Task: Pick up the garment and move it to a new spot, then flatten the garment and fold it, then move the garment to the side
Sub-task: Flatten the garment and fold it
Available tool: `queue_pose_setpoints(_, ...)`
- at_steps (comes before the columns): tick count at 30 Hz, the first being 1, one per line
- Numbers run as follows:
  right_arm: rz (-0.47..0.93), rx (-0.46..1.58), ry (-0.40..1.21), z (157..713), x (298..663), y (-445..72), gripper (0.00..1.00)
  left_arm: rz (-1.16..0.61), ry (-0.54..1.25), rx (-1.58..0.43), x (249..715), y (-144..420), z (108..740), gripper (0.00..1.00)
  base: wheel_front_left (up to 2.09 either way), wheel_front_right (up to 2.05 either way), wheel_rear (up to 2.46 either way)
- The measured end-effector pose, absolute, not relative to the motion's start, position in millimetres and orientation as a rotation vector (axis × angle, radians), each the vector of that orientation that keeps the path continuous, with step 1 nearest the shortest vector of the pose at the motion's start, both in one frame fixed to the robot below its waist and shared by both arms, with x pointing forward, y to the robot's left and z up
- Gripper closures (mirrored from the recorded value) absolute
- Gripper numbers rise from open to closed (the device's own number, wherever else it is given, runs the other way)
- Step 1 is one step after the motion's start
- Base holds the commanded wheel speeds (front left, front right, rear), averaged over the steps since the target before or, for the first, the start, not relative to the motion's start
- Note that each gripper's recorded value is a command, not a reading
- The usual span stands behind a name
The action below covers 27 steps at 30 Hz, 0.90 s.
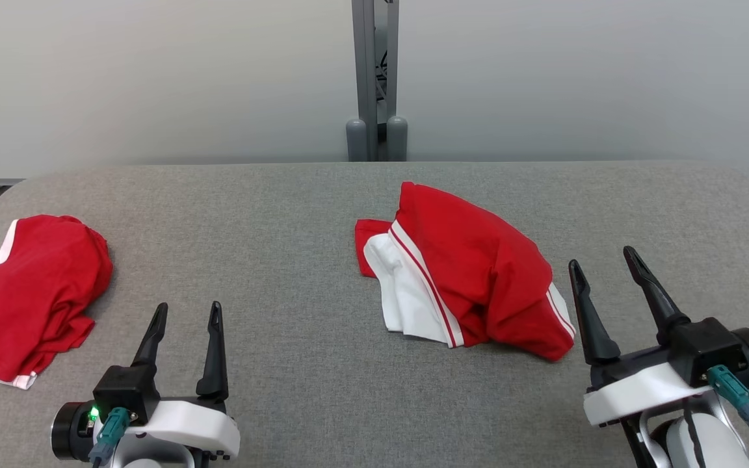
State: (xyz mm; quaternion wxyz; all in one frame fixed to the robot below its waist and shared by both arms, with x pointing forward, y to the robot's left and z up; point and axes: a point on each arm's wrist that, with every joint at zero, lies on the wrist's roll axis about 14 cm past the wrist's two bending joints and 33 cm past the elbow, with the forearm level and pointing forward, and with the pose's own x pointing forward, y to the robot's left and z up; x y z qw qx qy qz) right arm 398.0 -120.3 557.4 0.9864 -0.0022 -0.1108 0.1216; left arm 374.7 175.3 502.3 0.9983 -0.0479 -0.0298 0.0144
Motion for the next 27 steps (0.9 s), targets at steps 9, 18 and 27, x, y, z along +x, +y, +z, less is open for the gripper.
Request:
queue_pose_setpoints(9,0.491,-0.061,-0.219,553.6,391.6,-39.5,0.00,0.046,-0.035,-0.089,365.4,183.8,493.4,0.00,0.00,0.00,0.00)
queue_pose_setpoints(18,0.588,-0.220,-0.090,506.7,416.6,-11.3,0.00,0.071,-0.009,-0.115,360.4,190.0,485.5,0.00,0.00,0.00,0.00)
queue_pose_setpoints(27,0.613,-0.350,0.121,442.9,449.3,-7.8,0.00,0.156,0.032,-0.127,352.0,213.0,472.9,0.00,0.00,0.00,0.00)
